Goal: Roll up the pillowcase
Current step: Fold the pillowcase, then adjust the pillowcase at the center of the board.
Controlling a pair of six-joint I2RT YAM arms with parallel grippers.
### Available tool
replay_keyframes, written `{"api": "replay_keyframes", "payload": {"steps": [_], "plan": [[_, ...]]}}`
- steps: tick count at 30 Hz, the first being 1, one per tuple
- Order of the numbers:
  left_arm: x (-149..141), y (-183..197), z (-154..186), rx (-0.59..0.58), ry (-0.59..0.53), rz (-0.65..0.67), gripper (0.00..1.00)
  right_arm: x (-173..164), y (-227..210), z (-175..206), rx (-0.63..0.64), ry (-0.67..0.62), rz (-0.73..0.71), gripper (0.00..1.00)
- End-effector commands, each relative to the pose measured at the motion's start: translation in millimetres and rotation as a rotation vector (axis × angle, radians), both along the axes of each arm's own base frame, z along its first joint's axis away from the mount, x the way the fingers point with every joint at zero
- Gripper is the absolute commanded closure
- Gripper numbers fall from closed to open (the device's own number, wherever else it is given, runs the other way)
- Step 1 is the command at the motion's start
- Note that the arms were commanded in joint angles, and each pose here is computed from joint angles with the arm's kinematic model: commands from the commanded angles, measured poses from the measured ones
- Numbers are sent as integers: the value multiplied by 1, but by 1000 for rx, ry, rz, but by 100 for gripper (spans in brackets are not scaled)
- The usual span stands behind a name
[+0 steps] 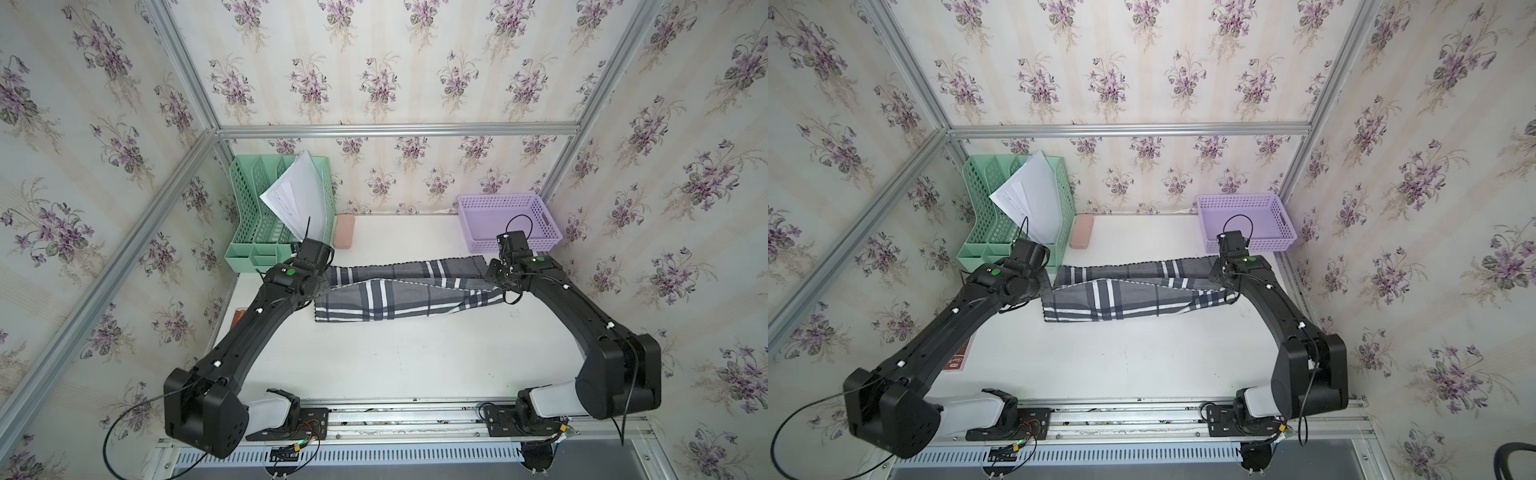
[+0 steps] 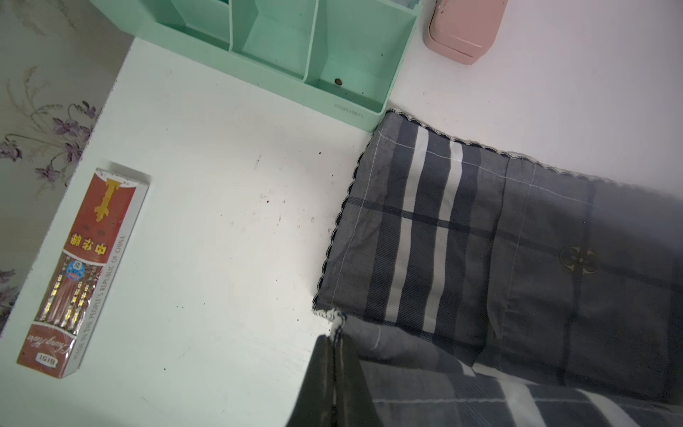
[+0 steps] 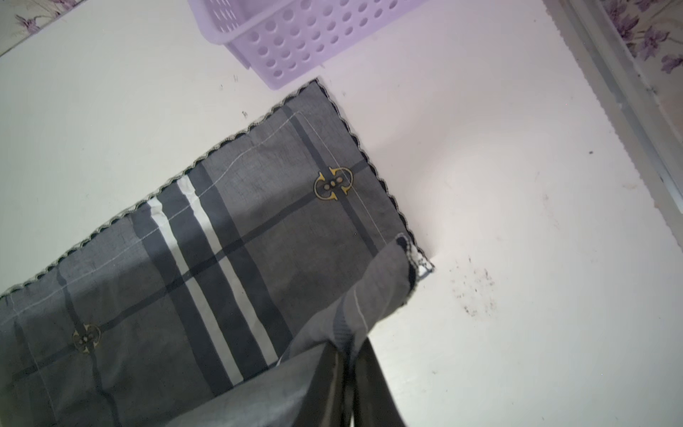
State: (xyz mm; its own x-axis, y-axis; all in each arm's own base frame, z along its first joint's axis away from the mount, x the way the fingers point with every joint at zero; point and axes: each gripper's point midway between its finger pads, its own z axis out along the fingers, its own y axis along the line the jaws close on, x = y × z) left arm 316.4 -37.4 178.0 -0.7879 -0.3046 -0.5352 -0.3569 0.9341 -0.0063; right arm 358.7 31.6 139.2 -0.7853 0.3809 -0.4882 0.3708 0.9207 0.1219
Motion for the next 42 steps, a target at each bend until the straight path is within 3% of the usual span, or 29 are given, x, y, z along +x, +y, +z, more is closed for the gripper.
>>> {"api": "replay_keyframes", "payload": {"steps": [1, 17, 19, 20, 21, 22, 23, 24, 29, 34, 38, 42], "plan": [[23, 5, 2, 72, -20, -47, 100, 21, -2, -4, -23, -20, 33, 86], [72, 8, -47, 171, 114, -91, 98, 68, -4, -44, 16, 32, 14, 82], [81, 8, -51, 174, 122, -94, 81, 78, -4, -49, 31, 39, 6, 81], [87, 9, -51, 180, 121, -94, 77, 85, -2, -49, 45, 36, 6, 73], [93, 12, -51, 192, 121, -87, 72, 93, 0, -50, 57, 29, 9, 59], [99, 13, -51, 200, 120, -81, 61, 102, 3, -48, 75, 22, 13, 49], [105, 16, -50, 200, 123, -66, 42, 112, 7, -46, 108, 20, 25, 43], [111, 20, -48, 201, 130, -46, 36, 122, 12, -42, 138, 15, 36, 41], [113, 26, -28, 187, 87, 20, 34, 147, 21, 15, 180, -122, 74, 28], [75, 15, -48, 105, 108, 15, 31, 109, 24, 13, 176, -132, 91, 31], [43, 10, -80, 66, 164, -2, 25, 68, 37, -23, 119, -62, 123, 48], [32, 11, -109, 81, 225, -33, 18, 48, 52, -58, 78, 20, 169, 64]]}}
